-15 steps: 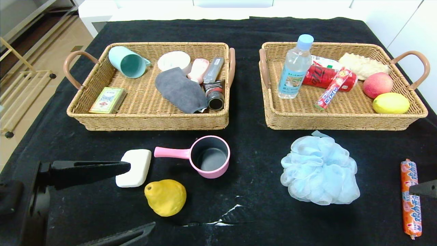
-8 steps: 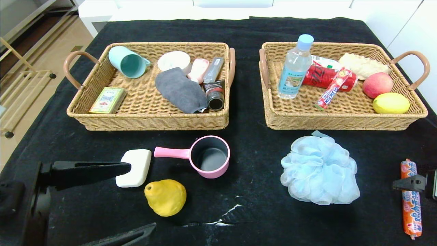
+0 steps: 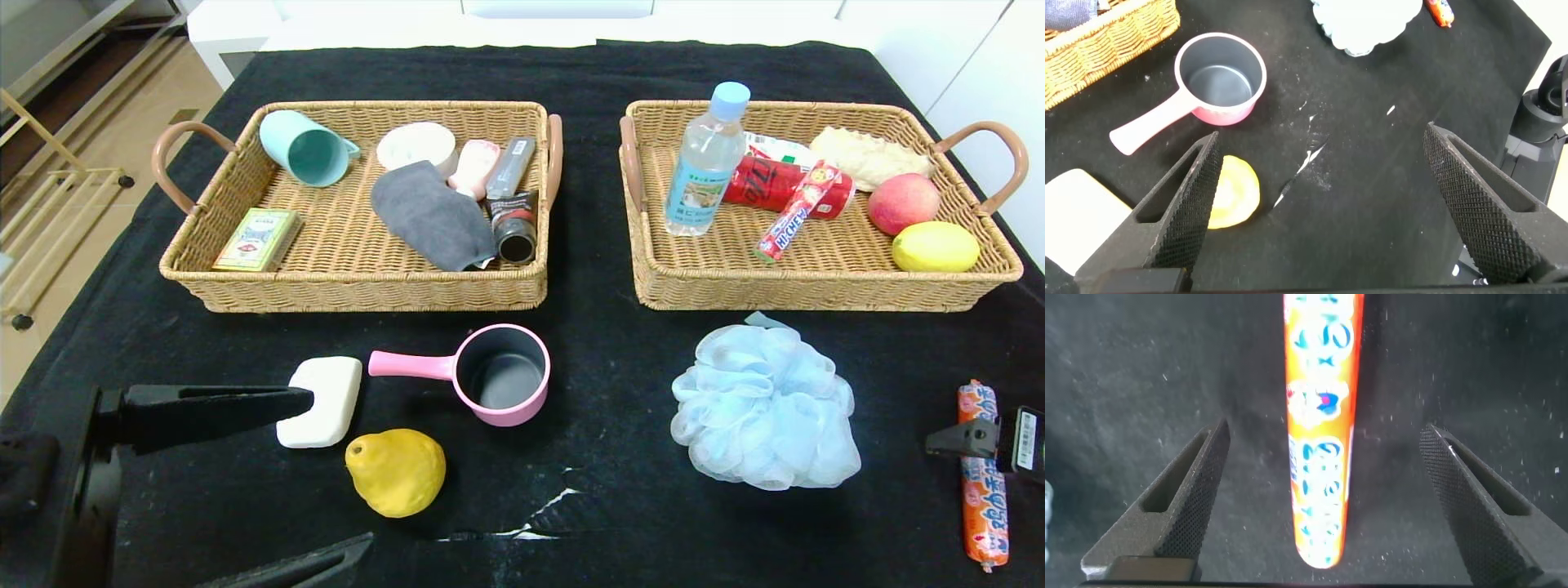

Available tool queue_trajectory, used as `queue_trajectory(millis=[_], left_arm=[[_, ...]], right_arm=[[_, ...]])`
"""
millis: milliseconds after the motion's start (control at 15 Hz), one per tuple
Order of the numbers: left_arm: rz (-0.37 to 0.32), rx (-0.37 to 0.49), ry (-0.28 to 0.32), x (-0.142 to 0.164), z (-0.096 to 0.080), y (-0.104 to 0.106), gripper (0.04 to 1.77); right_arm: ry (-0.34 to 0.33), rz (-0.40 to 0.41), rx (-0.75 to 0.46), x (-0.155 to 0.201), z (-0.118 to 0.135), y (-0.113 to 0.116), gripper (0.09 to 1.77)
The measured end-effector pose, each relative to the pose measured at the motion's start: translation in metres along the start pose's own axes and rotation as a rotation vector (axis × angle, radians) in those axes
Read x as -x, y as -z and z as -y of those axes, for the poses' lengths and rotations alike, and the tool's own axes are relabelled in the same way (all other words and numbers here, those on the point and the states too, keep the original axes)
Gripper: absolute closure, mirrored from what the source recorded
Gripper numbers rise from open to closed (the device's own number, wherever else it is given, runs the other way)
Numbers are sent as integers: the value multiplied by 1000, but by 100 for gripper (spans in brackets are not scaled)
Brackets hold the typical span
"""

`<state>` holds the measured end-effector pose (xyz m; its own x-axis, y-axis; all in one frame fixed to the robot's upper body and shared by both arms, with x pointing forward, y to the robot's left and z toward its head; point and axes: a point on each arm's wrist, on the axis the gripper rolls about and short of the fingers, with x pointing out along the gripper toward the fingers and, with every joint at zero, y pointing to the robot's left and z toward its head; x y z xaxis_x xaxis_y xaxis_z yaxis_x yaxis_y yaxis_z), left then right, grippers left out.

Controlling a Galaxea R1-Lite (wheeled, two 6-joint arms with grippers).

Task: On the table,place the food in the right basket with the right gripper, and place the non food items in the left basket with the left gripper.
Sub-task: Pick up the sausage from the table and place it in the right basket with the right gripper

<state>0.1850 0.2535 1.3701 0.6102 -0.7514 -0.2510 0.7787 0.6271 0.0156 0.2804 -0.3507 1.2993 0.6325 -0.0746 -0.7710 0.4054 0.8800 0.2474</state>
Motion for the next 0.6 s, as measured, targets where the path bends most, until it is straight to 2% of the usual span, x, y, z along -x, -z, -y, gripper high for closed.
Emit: queue_trajectory(millis=[133,333,600], left_arm=[[0,0,0,0,0,0,5],[0,0,0,0,0,0,5],[0,-1,0,0,0,0,5]], right_arm=[[-3,2,0,-2,0,0,18],[-1,-3,0,-3,0,0,69],[3,-13,1,-6,-1,-1,116]])
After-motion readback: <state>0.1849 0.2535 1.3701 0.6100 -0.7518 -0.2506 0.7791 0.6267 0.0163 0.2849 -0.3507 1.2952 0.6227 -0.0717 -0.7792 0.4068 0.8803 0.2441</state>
